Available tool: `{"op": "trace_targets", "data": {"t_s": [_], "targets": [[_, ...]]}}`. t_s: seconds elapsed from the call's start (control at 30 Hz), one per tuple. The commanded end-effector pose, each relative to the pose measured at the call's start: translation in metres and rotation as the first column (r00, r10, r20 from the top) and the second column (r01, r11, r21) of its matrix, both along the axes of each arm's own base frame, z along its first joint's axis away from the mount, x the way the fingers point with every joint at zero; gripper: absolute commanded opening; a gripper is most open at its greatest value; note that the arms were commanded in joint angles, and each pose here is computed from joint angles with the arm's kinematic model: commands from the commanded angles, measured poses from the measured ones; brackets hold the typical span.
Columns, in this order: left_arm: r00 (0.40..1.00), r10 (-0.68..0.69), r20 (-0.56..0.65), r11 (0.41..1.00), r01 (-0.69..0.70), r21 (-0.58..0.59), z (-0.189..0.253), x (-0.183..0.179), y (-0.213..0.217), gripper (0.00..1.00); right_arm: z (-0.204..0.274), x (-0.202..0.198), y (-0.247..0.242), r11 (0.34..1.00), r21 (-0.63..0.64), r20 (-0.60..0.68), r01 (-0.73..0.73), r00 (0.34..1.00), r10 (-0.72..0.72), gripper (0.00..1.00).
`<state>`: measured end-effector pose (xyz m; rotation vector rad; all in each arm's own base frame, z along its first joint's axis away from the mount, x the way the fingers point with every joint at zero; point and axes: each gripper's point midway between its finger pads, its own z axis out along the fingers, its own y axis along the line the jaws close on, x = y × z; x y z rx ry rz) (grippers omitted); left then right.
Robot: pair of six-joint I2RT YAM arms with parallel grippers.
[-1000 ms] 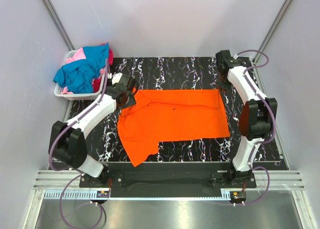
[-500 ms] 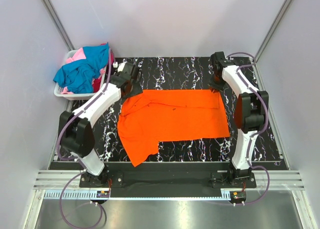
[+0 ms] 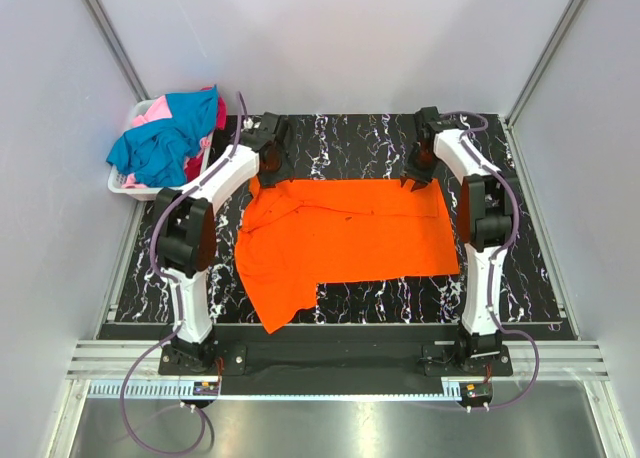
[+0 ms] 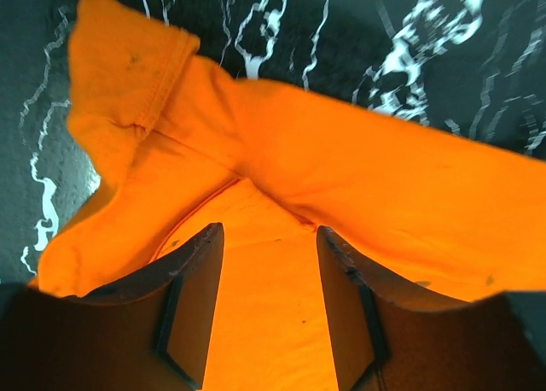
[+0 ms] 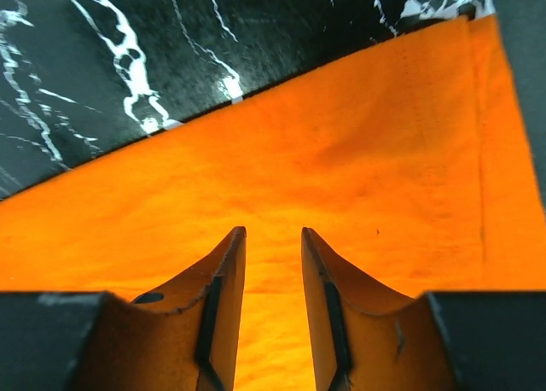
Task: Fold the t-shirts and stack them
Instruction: Fold the tshirt
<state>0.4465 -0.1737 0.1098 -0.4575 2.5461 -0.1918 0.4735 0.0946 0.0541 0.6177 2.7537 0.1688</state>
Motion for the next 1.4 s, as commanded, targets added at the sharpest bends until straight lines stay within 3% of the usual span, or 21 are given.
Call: {"op": "trace_targets", "data": {"t_s": [0.0, 0.4, 0.97, 1.17, 1.2, 1.37], "targets": [[1.000, -0.020, 0.014, 0.999, 0.020, -0.037, 0.017, 0.005, -0.009, 0.52, -0.002, -0.001, 0.010, 0.999, 0.036, -0.021, -0.024, 0.999, 0.025, 0.40], [0.999, -0.050, -0.008, 0.999, 0.050, 0.001, 0.011, 0.000, -0.001, 0.52, -0.048, 0.004, -0.034, 0.993, -0.086, -0.157, 0.083, 0.983, -0.096, 0.35], [0.998, 0.007, -0.060, 1.000, -0.005, 0.030, -0.009, 0.021, 0.041, 0.51, -0.057, 0.052, -0.122, 0.951, -0.115, -0.125, 0.287, 0.946, -0.301, 0.33], [0.999, -0.028, -0.033, 0.996, 0.025, -0.080, -0.012, 0.061, 0.018, 0.52, -0.058, 0.059, -0.103, 0.963, -0.006, -0.126, 0.268, 0.955, -0.267, 0.29], [0.997, -0.052, -0.064, 0.991, 0.044, -0.129, -0.028, 0.065, 0.008, 0.52, -0.058, 0.060, -0.099, 0.965, 0.019, -0.130, 0.263, 0.957, -0.258, 0.29], [0.998, -0.049, -0.028, 0.954, 0.038, -0.296, -0.023, 0.096, -0.017, 0.51, -0.054, 0.059, -0.099, 0.968, 0.021, -0.125, 0.249, 0.961, -0.245, 0.28]]}}
